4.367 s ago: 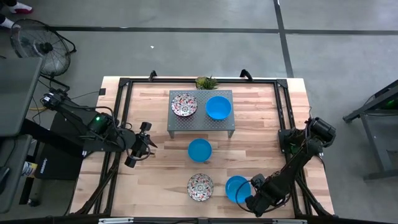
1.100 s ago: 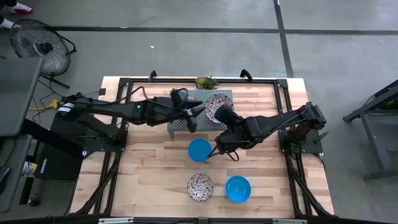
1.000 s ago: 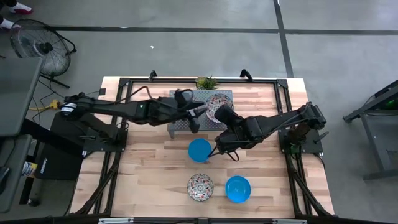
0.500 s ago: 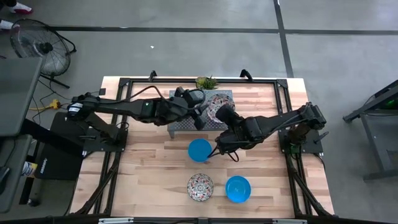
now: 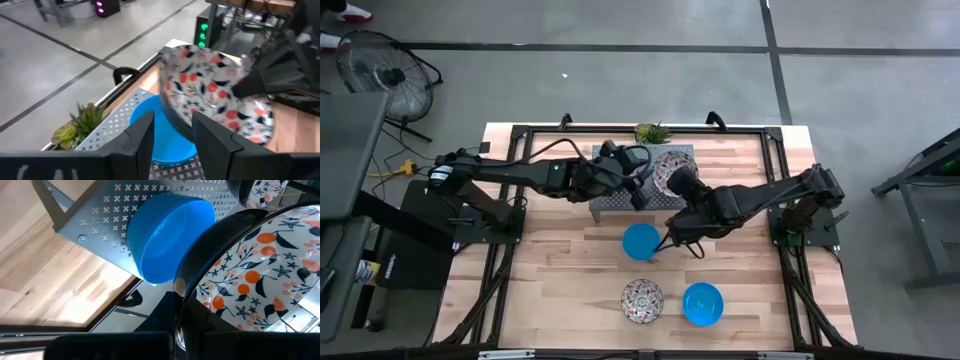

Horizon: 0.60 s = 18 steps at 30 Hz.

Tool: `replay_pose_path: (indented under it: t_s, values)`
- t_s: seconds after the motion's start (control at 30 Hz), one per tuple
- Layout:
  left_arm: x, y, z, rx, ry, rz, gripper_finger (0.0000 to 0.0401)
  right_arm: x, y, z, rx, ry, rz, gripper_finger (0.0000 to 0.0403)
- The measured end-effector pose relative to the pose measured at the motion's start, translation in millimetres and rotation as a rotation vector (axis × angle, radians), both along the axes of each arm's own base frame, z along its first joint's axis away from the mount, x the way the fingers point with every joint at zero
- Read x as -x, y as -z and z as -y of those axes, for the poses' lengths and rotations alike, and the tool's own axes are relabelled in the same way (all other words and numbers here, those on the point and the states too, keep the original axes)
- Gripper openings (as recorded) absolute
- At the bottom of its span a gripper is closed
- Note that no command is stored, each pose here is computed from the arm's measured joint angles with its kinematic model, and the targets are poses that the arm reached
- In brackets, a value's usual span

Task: Pick & Place Mini bowls
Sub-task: Stack the white patterned bowl on the stacked white patterned bowls on the shelf

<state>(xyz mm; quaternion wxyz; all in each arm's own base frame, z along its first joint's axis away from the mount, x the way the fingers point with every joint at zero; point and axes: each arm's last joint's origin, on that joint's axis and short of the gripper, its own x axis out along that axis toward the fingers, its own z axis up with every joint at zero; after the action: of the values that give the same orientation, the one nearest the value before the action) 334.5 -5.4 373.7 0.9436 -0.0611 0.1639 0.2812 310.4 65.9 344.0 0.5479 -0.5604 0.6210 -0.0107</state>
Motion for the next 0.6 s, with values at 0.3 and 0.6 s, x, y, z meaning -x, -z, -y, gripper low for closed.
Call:
replay_pose_path:
  t_s: [0.3,0.6]
  values:
    - [-0.3,0.7,-0.4,-0.038,0.046,-0.036,0.0129,-1.6,0.2,2.0,-0.008,-0.016,-0.016,0.0]
    - [-2.2,0.2,-16.0,-0.068,0.148,-0.069,0.0129,-1.0,0.6,1.2,-0.023,-0.032,-0.038,0.0]
